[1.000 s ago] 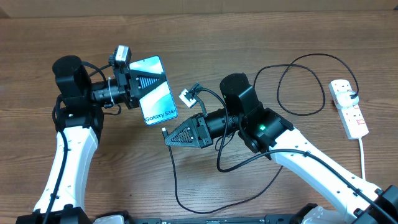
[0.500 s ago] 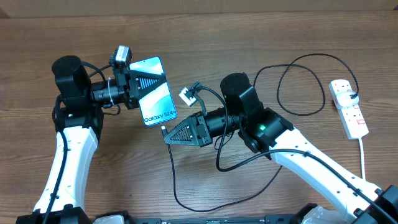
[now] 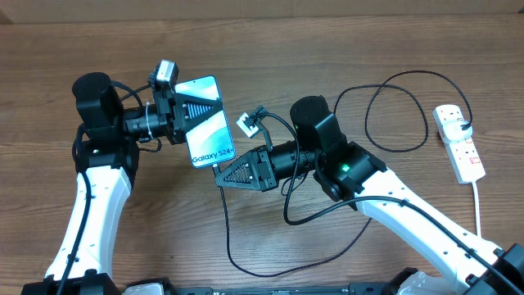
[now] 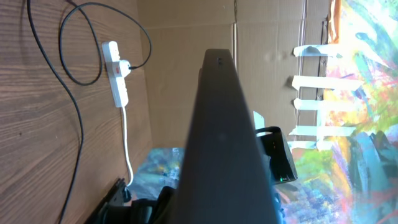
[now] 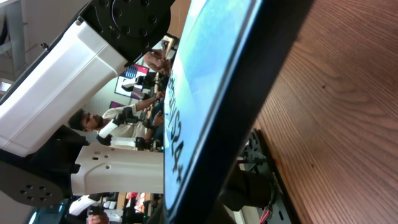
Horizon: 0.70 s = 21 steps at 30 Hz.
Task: Plug charger to phone and switch on socket
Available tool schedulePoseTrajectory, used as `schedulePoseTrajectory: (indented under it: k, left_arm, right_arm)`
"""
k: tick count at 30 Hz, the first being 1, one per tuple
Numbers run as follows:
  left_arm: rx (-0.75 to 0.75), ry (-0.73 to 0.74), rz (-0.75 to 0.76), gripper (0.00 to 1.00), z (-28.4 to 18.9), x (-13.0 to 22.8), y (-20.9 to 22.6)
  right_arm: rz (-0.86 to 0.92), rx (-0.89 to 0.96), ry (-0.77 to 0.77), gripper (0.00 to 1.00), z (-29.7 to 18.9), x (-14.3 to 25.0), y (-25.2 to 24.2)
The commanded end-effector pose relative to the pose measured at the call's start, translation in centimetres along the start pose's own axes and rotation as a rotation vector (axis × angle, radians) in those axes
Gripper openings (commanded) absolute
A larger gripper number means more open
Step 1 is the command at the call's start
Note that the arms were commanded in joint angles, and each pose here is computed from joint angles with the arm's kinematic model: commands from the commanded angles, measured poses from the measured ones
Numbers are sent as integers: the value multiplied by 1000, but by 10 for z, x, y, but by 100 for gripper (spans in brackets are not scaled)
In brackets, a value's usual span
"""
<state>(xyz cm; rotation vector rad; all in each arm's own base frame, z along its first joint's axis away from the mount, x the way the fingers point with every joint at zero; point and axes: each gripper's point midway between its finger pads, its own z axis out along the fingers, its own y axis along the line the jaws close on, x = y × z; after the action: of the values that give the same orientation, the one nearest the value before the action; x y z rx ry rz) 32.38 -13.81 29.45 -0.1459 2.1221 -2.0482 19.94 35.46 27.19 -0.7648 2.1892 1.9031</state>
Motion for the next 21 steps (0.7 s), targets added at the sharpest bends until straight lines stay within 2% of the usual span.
schedulePoseTrajectory:
  k: [1,5,21]
  left_arm:
    - [14,31,64,4,2,6,-9]
    - [18,29,110,4,1,5,-13]
    - [20,35,115,5,1,6,-13]
  right_arm:
    - [-15,-9,-15,4,-1,-6,11]
    - [-9,-40,16,4,-1,-1,16]
    - [-9,-70,45,4,-2,4,21]
